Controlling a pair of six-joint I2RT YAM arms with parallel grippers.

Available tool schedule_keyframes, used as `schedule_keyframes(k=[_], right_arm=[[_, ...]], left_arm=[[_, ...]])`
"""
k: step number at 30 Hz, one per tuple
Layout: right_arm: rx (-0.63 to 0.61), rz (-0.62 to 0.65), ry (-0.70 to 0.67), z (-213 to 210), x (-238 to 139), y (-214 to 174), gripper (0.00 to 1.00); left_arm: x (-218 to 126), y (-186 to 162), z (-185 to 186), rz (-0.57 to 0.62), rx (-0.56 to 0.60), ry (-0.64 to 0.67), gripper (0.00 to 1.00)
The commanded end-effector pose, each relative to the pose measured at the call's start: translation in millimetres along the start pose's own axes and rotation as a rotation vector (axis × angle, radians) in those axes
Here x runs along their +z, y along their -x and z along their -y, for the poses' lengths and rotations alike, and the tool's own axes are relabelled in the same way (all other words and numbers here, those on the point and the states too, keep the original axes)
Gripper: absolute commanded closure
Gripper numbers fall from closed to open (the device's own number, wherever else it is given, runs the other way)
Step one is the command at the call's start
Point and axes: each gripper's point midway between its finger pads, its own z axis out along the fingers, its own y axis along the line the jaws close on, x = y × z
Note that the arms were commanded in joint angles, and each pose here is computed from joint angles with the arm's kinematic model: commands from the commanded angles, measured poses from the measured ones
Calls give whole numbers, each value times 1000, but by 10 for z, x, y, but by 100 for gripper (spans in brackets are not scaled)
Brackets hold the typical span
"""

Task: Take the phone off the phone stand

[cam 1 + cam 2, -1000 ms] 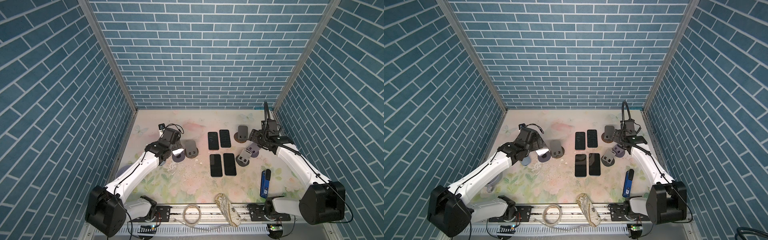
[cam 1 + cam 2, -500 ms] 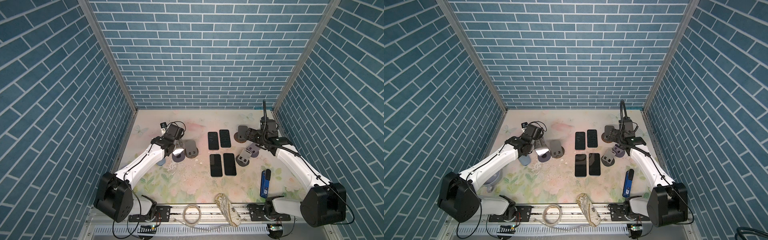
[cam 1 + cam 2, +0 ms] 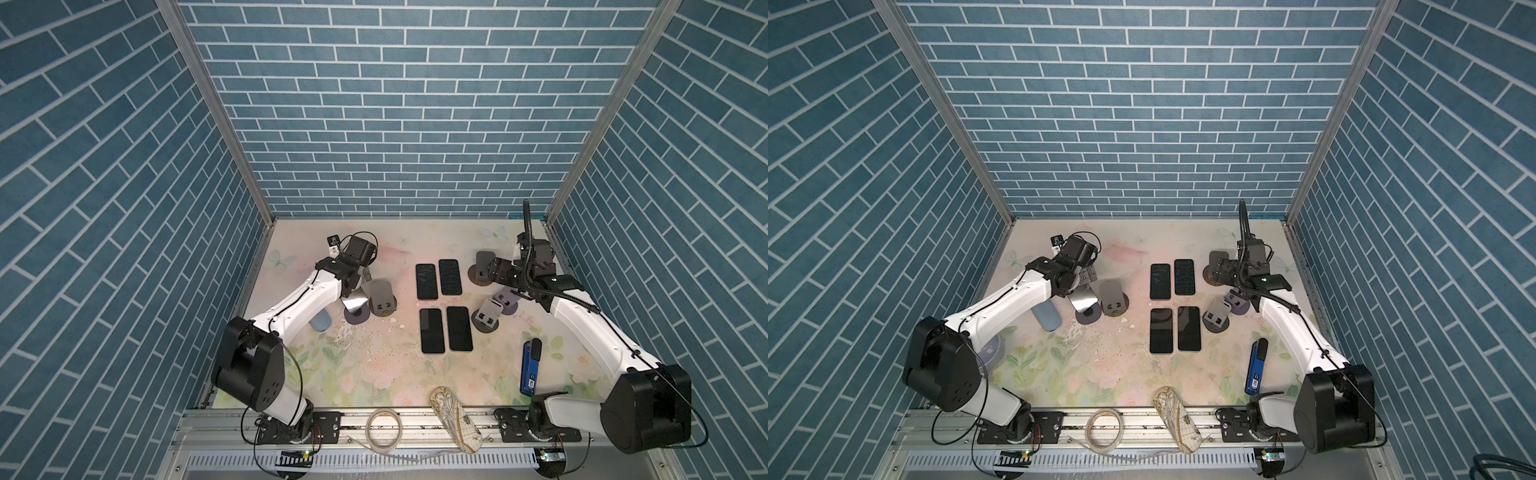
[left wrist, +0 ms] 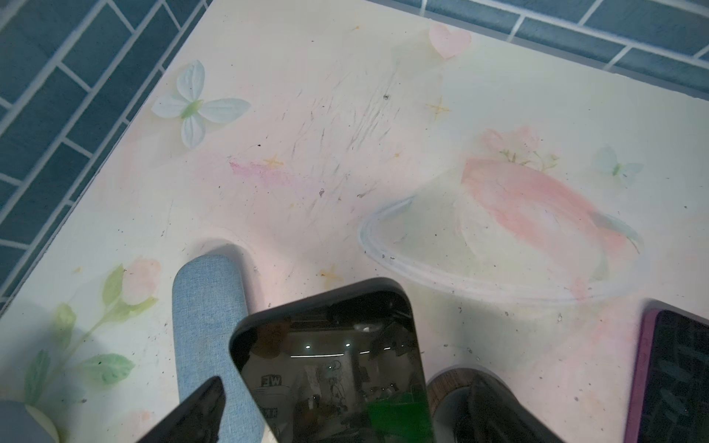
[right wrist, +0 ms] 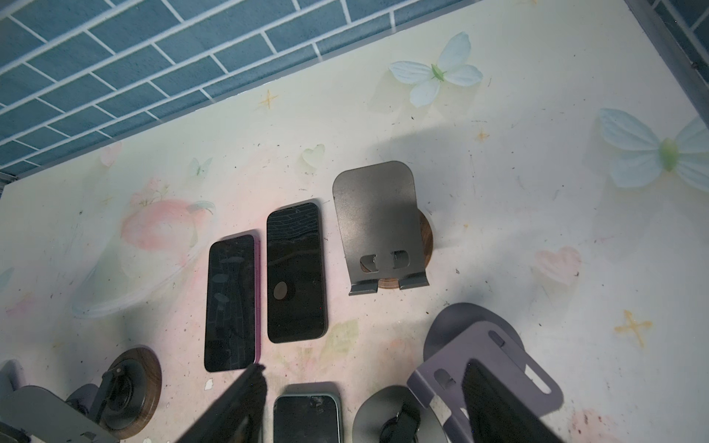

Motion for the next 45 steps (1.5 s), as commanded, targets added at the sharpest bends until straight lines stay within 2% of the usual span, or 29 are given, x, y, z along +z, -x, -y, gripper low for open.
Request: schedule_keyframes(k=[1,14,26,31,38,45], right_arm=[[-40,-26,15,-11,73,-112,18],[-57,-49,21,-7,157,-175,18],[-59,-76,24,-4,228,-243,18],[-63,-80,28,-18,249,-232,18],[-62,-89,36,-33,271,-237,18],[-58,-94,39,-40,279,-249,18]], left_arm=[[-1,13,-72,-8,0,55,0],[96,-13,-98,-17,-25,113,1],[221,-74,-71,-13,-45,120,9],[255,-109,-81,-17,-50,128,15],[240,-114,-112,-12,-55,129,28],[166,-46,-97,12,-47,100,34]])
